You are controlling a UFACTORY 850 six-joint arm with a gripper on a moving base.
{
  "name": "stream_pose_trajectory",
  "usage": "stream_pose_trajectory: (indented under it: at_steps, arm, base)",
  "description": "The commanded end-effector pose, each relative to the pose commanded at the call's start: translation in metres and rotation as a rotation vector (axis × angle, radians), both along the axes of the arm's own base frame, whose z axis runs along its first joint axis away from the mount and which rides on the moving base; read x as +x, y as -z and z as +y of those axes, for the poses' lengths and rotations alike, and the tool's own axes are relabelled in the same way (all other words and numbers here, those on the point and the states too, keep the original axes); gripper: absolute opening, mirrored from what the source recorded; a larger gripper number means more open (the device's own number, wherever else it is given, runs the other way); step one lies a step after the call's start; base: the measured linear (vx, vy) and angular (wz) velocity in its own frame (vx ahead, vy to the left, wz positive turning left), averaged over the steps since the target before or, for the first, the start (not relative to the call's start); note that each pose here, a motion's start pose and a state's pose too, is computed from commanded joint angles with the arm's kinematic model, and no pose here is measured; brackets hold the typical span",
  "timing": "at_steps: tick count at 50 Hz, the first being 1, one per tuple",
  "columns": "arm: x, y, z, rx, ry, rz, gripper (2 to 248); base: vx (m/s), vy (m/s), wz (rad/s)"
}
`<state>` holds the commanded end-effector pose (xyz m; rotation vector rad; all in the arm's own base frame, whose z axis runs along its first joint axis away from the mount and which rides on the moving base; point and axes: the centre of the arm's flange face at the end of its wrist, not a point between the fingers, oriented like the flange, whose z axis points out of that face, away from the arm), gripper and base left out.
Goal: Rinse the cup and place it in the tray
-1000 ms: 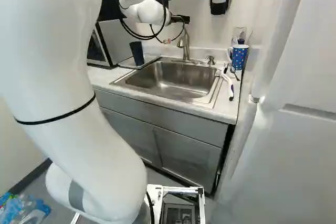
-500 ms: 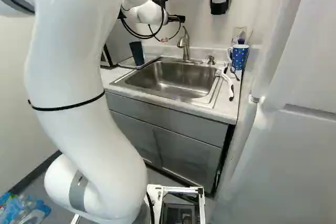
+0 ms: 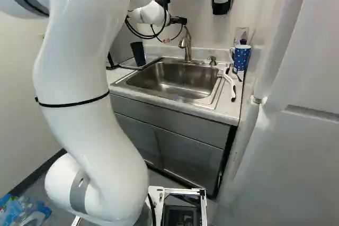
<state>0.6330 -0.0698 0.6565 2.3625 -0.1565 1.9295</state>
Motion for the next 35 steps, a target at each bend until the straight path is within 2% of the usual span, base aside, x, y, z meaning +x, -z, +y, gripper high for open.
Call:
stream_pose_trajectory:
  at_steps: [35]
  arm:
    - [-0.0007,0.0032,0.0004,0.006,-0.003,0.036,247]
  base:
    - [0.000,0.000,0.000]
